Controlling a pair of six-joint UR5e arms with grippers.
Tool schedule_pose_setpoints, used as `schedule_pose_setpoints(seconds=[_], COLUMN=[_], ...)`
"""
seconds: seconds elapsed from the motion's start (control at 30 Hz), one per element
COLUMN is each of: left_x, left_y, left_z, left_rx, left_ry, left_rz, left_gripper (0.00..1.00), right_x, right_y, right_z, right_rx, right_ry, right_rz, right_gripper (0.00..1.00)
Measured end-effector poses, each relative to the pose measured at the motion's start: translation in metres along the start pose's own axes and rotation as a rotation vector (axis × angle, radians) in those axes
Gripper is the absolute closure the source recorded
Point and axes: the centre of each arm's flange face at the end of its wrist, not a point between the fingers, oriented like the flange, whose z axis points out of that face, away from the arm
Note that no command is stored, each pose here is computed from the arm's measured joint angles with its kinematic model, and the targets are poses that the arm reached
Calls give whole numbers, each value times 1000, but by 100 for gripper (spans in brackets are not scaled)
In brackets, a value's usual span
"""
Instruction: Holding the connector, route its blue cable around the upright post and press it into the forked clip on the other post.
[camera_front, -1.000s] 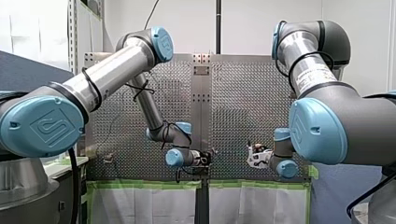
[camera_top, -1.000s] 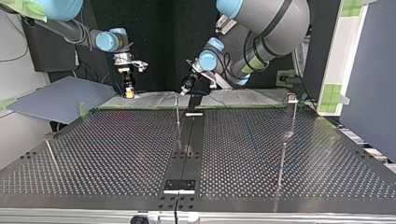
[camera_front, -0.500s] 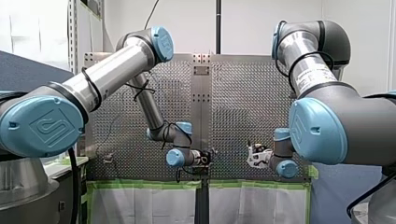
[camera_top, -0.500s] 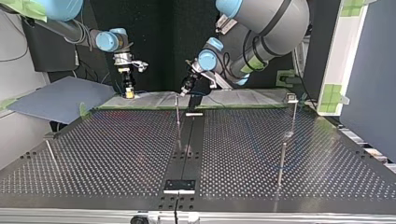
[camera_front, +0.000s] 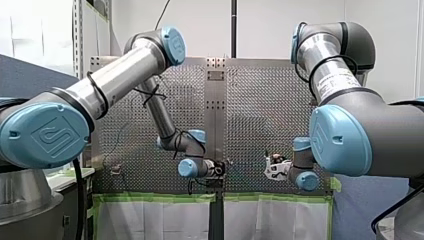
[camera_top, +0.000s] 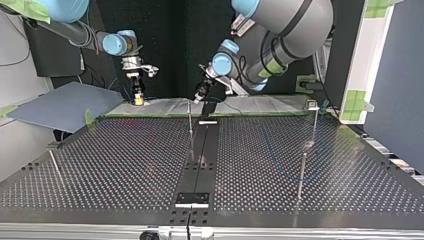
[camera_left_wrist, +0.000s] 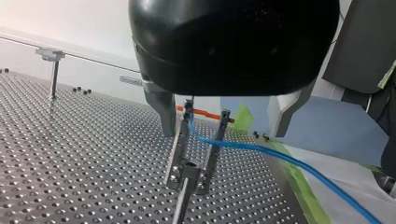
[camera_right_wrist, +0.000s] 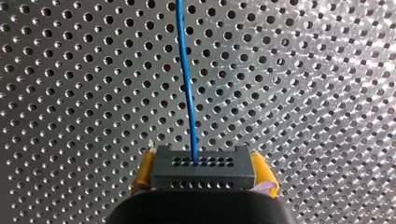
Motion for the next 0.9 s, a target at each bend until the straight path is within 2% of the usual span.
schedule_pose_setpoints(seconds=[0.27, 0.5, 0.73, 0.9], left_x=[-16, -25, -39, -48], left_y=[-4, -8, -13, -14], left_z=[-21, -43, -61, -76], left_rx=[-29, -46, -64, -79], left_ry=[7, 39, 25, 15], left_rz=[10, 17, 7, -25], left_gripper=[3, 3, 3, 3], right_x=[0, 0, 0, 0], right_y=[0, 0, 0, 0], right_z=[0, 0, 0, 0], right_rx=[0, -1, -2, -2], right_ry=[-3, -3, -3, -4], right_rz=[0, -1, 0, 0], right_gripper=[100, 100, 100, 100])
